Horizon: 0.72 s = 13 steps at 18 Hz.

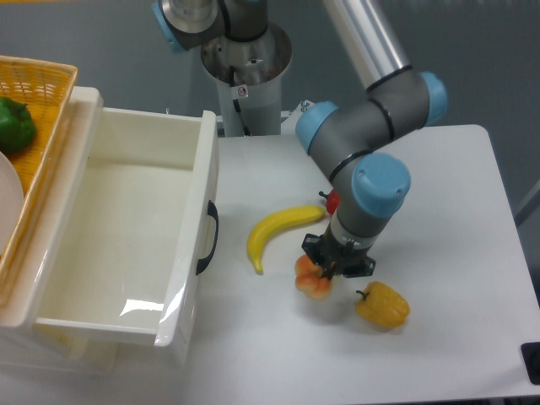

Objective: Pick up the round bread
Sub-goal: 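Close the gripper on the bread roll, then lift the bread roll and carry it over the white drawer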

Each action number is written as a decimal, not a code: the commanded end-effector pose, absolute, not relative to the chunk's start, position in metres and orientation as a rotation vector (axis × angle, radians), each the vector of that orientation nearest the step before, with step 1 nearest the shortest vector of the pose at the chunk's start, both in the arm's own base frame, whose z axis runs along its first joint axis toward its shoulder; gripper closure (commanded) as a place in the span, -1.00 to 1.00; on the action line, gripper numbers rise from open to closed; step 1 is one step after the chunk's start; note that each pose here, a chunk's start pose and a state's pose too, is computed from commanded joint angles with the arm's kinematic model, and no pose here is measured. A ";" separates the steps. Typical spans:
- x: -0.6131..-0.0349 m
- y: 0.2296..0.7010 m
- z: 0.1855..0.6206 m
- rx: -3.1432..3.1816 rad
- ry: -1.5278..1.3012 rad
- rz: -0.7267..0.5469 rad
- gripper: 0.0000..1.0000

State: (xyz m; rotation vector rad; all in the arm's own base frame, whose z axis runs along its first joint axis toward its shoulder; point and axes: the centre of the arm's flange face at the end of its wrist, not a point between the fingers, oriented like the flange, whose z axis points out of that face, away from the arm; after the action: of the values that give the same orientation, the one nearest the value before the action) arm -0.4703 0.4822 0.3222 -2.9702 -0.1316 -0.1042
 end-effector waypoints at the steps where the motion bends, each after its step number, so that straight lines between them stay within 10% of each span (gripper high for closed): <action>1: -0.472 0.483 0.328 -2.965 -0.130 -0.088 1.00; 13: -0.449 0.468 0.380 -2.963 -0.015 -0.075 1.00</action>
State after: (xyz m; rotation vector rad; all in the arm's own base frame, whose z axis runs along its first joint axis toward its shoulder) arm -0.4486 0.4683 0.3805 -2.9629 -0.0155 -0.0751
